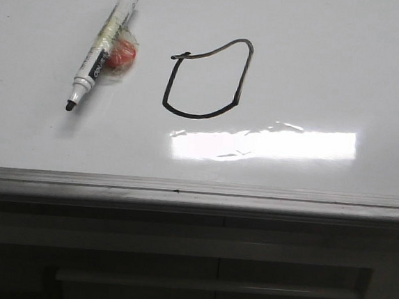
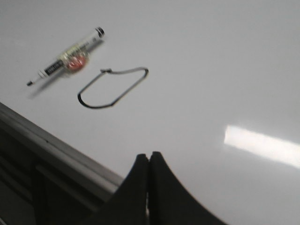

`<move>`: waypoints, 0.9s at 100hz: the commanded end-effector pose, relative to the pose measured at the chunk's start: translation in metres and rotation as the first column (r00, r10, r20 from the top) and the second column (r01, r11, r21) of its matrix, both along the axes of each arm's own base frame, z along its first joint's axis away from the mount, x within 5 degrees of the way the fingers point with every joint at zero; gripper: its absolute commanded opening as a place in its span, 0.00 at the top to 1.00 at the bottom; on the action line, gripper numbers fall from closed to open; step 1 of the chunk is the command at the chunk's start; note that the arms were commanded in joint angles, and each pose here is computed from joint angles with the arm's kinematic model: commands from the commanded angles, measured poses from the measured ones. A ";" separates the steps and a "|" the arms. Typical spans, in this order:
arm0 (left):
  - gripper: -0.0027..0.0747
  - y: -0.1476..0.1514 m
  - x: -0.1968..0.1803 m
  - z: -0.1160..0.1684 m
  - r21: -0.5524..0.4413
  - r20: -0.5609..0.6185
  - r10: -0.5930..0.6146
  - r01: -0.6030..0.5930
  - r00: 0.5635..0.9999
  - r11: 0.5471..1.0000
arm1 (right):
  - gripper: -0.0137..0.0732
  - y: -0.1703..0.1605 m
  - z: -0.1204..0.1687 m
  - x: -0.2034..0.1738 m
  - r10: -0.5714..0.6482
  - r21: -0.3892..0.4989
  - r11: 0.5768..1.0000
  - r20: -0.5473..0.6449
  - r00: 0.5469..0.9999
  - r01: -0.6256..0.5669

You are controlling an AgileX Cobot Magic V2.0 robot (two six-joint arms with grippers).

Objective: Write number 0 on whiteboard

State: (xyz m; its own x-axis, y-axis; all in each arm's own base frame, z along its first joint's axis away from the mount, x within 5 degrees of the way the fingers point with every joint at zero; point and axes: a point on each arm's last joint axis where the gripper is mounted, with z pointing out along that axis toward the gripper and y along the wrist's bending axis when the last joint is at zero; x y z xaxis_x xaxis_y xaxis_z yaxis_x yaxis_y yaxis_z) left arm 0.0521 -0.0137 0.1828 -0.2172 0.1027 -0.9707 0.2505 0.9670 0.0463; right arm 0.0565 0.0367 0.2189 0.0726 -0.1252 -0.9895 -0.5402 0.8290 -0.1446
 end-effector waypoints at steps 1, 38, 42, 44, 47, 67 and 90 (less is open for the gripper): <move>0.99 0.000 0.000 -0.005 -0.024 0.045 0.008 -0.007 0.999 1.000 | 0.92 -0.003 -0.008 0.000 -0.046 0.083 0.996 0.004 0.999 0.045; 0.99 0.000 0.000 -0.005 -0.024 0.045 0.008 -0.007 0.999 1.000 | 0.92 -0.023 -0.040 -0.005 -0.276 -0.061 0.961 -0.202 0.940 0.269; 0.99 0.000 0.000 -0.005 -0.024 0.045 0.008 -0.007 0.999 1.000 | 0.92 -0.023 -0.039 -0.005 -0.275 -0.059 0.961 -0.199 0.941 0.269; 0.99 0.000 0.000 -0.005 -0.024 0.045 0.008 -0.007 0.999 1.000 | 0.92 -0.023 -0.039 -0.005 -0.274 -0.056 0.962 -0.195 0.942 0.268; 0.99 0.000 0.000 -0.005 -0.024 0.045 0.008 -0.007 0.999 1.000 | 0.92 -0.022 -0.038 -0.005 -0.272 -0.052 0.962 -0.189 0.943 0.268; 0.99 0.000 0.000 -0.005 -0.024 0.045 0.008 -0.007 0.999 1.000 | 0.92 -0.022 -0.038 -0.005 -0.273 -0.052 0.962 -0.189 0.943 0.268; 0.99 0.000 0.000 -0.005 -0.024 0.045 0.008 -0.007 0.999 1.000 | 0.92 -0.022 -0.038 -0.005 -0.273 -0.052 0.962 -0.189 0.943 0.268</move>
